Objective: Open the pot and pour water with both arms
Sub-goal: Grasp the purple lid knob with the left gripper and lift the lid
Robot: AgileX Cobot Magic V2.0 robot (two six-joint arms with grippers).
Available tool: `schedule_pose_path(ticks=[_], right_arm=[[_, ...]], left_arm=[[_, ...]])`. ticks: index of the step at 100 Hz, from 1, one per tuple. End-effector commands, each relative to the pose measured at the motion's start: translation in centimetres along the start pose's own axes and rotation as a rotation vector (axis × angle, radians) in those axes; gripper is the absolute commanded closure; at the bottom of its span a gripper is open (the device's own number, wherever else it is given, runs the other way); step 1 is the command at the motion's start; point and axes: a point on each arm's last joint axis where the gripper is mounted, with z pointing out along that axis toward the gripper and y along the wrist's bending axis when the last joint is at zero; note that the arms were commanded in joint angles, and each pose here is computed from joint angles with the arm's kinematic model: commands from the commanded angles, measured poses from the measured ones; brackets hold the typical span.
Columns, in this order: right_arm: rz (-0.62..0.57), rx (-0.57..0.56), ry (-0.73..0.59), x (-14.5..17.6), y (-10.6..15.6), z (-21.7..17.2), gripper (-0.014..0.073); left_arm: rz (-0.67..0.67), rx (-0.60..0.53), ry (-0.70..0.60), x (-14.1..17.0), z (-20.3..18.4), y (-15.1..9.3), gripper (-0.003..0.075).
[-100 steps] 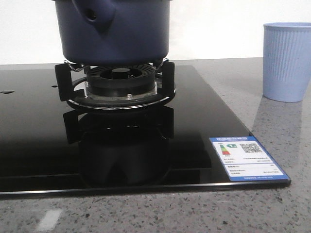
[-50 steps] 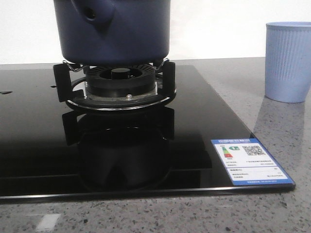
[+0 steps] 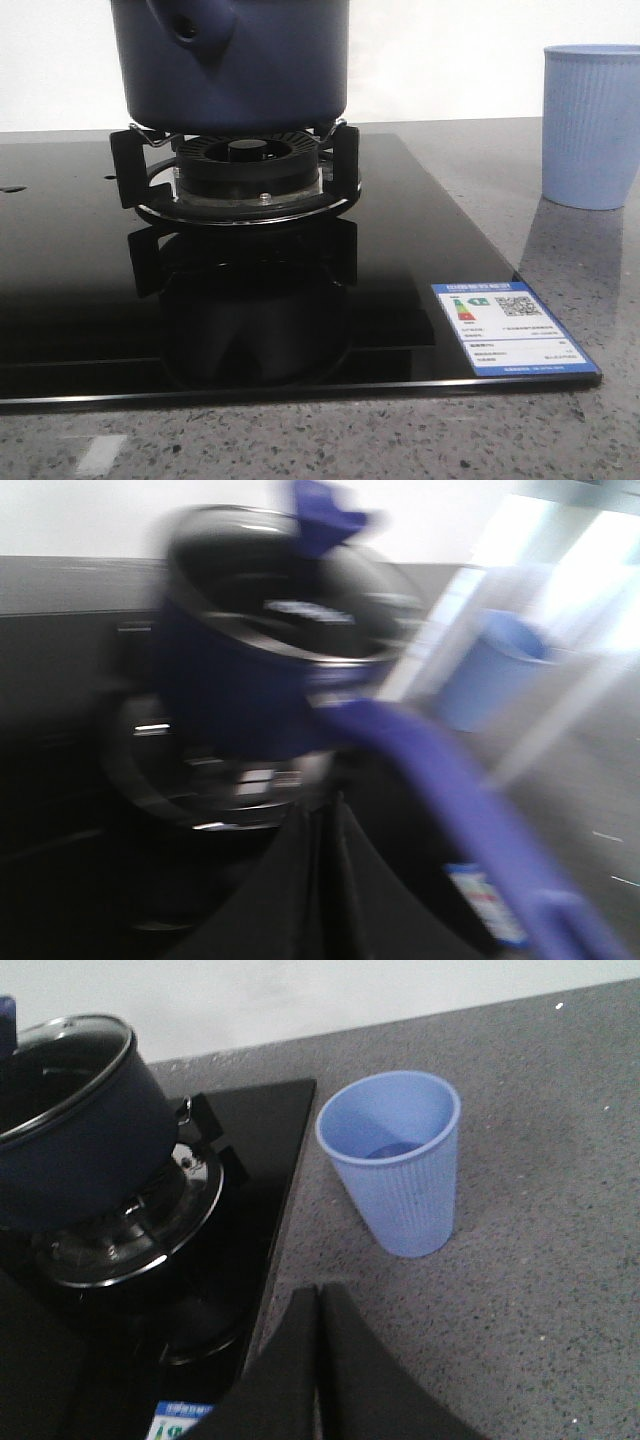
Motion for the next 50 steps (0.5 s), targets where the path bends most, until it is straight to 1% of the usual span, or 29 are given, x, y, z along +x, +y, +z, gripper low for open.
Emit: schedule_pose_path(ticks=[1, 12, 16, 19, 22, 28, 37, 44, 50], right_arm=[[-0.006, -0.047, -0.024, -1.3, 0.7, -0.3, 0.0662], [0.002, -0.115, -0.010, -1.2, 1.3, -0.3, 0.0668], [-0.011, -0.147, -0.012, -1.2, 1.6, -0.3, 0.0669], [-0.023, -0.167, -0.017, -1.2, 1.8, -0.4, 0.0669], [-0.030, -0.190, -0.025, -1.3, 2.0, -0.4, 0.0669], [-0.060, -0.204, -0.054, -1.5, 2.1, -0.4, 0.0669], [-0.056, -0.184, -0.120, -2.2, 1.9, -0.5, 0.0669], [-0.052, -0.165, -0.176, -2.7, 1.8, -0.5, 0.0669], [-0.062, -0.150, -0.211, -3.0, 1.7, -0.5, 0.0668]], left_arm=[[-0.031, 0.250, -0.062, -2.3, 0.2, -2.3, 0.0737], [-0.076, 0.480, -0.040, -3.1, 0.9, -3.6, 0.0737], [-0.085, 0.540, -0.029, -3.3, 1.2, -3.8, 0.0737], [-0.076, 0.594, -0.031, -3.6, 1.2, -4.1, 0.0737], [-0.060, 0.626, -0.036, -3.9, 1.3, -4.2, 0.0738], [-0.003, 0.637, -0.053, -4.4, 1.7, -4.1, 0.0739], [0.089, 0.593, -0.097, -5.1, 2.4, -3.5, 0.0739], [0.190, 0.549, -0.141, -5.4, 3.0, -3.1, 0.0738], [0.312, 0.527, -0.173, -5.6, 3.3, -2.8, 0.0724]])
